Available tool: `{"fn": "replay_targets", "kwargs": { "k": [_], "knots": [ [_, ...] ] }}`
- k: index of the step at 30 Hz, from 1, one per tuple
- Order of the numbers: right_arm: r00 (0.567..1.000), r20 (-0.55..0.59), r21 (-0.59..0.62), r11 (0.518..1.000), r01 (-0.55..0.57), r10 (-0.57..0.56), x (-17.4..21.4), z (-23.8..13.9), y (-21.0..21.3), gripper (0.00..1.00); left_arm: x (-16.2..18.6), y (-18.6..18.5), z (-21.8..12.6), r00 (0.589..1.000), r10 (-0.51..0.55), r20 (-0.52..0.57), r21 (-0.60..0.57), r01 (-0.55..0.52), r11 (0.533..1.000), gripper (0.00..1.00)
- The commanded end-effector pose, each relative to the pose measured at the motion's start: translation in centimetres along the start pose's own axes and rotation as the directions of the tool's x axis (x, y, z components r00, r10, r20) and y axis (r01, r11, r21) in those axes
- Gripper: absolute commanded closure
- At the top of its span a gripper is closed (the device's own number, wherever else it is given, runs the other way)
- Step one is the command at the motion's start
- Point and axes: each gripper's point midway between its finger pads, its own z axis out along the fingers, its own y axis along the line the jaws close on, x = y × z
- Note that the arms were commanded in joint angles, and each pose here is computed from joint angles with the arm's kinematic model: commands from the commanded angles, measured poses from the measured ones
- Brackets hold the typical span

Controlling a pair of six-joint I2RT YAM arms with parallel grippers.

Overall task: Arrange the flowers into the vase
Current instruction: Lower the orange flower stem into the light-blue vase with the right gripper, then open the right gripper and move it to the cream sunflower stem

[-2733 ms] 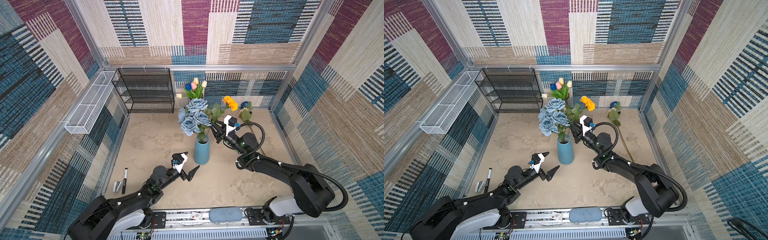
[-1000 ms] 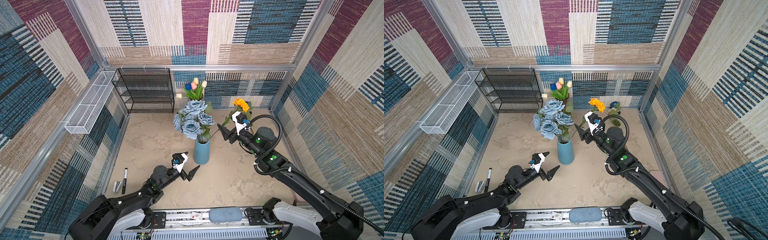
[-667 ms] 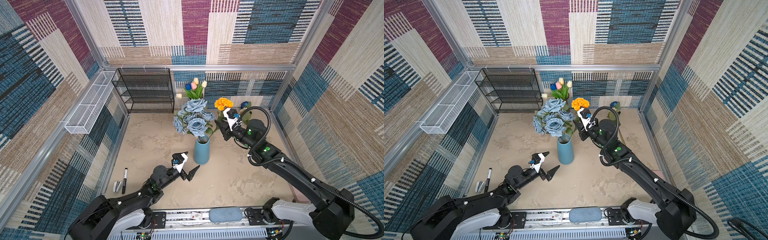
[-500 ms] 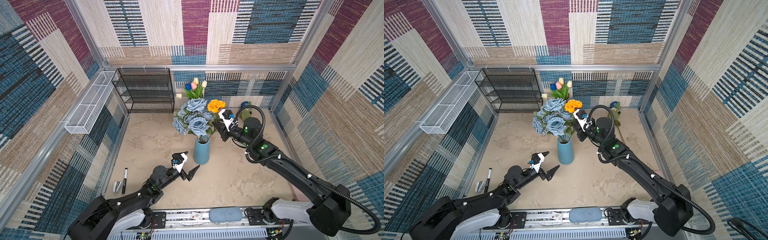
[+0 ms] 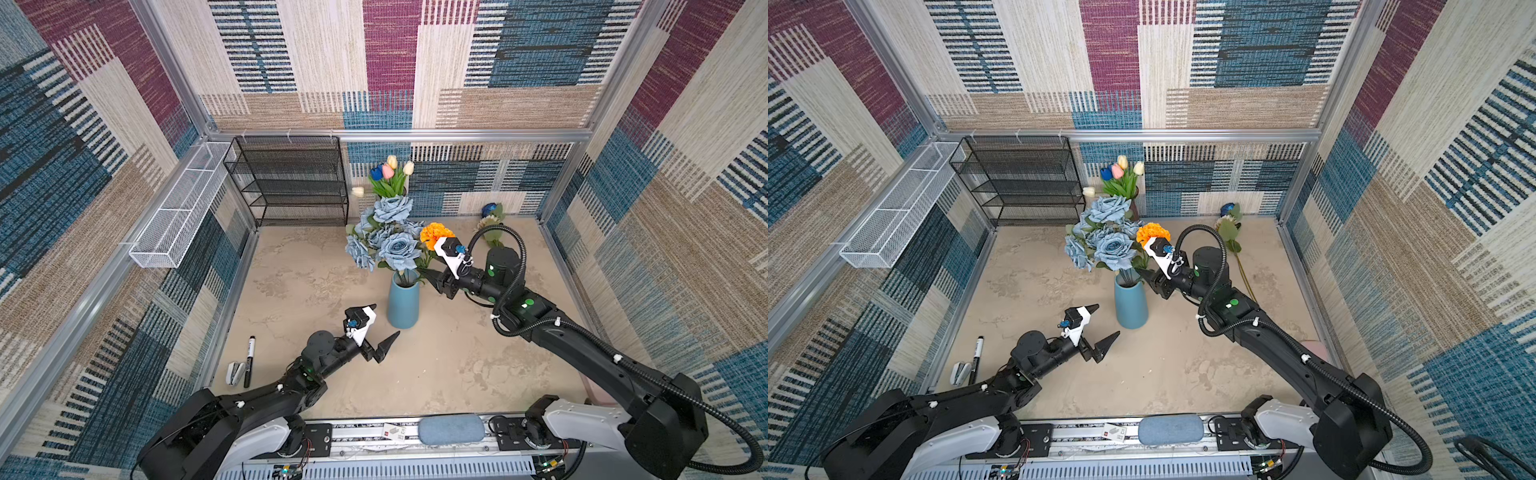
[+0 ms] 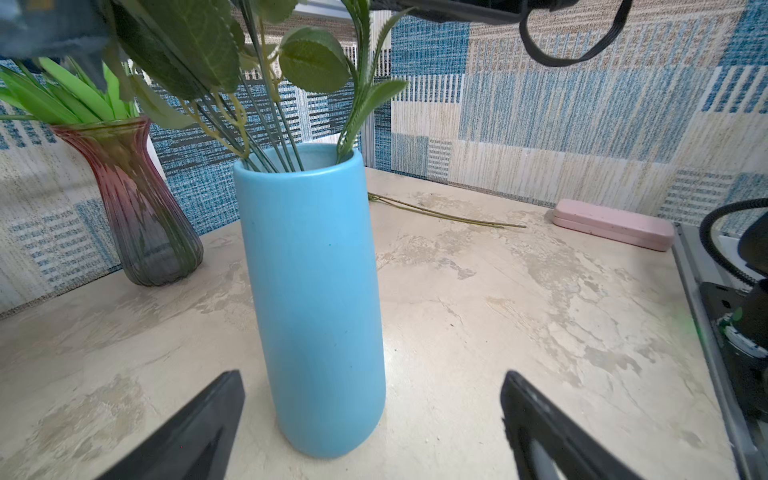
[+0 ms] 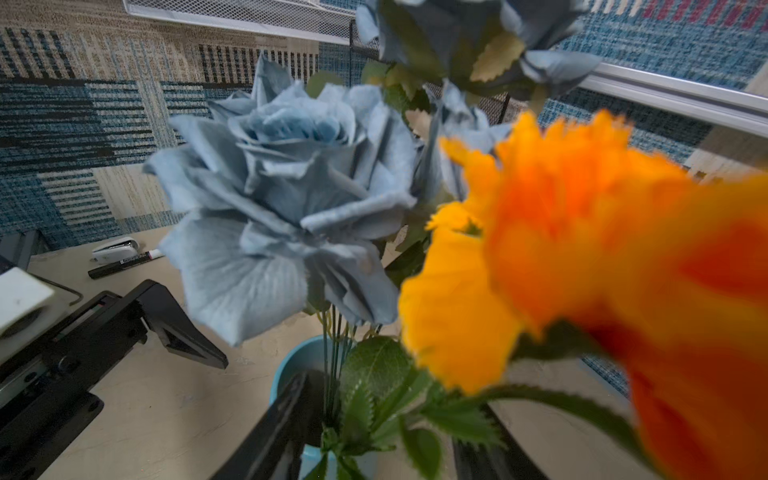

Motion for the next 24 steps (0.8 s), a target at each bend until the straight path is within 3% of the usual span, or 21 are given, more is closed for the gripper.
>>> {"fn": "replay_targets", "kwargs": {
  "k": [1, 8, 16, 20, 24],
  "knots": [
    [0.998, 0.069, 0.091, 0.996, 0.004, -0.01, -2.6, -0.8, -1.6, 0.3, -0.9, 0.0, 0.1, 0.999, 0.018, 0.034, 0.002, -0.018, 1.0, 0.01],
    [0.997, 0.075, 0.226, 0.973, -0.04, 0.024, -2.9, -2.6, -3.6, 0.24, -1.0, -0.1, 0.0, 0.999, 0.013, 0.039, 0.007, -0.013, 1.0, 0.01],
    [0.976, 0.211, 0.407, 0.904, -0.129, 0.044, -4.2, -6.9, -7.6, 0.23, -1.2, -0.1, -0.3, 0.999, 0.016, 0.039, -0.001, -0.016, 1.0, 0.01],
    [0.959, 0.265, 0.523, 0.821, -0.227, 0.096, -3.0, -9.5, -11.9, 0.21, -1.2, 0.0, -0.4, 0.999, 0.018, 0.039, -0.006, -0.018, 1.0, 0.01],
    [0.933, 0.2, 0.66, 0.662, -0.355, 0.3, 3.3, -10.6, -19.0, 0.18, -1.6, -0.2, -0.5, 0.999, 0.01, 0.054, 0.008, -0.01, 1.0, 0.01]
  ]
}}
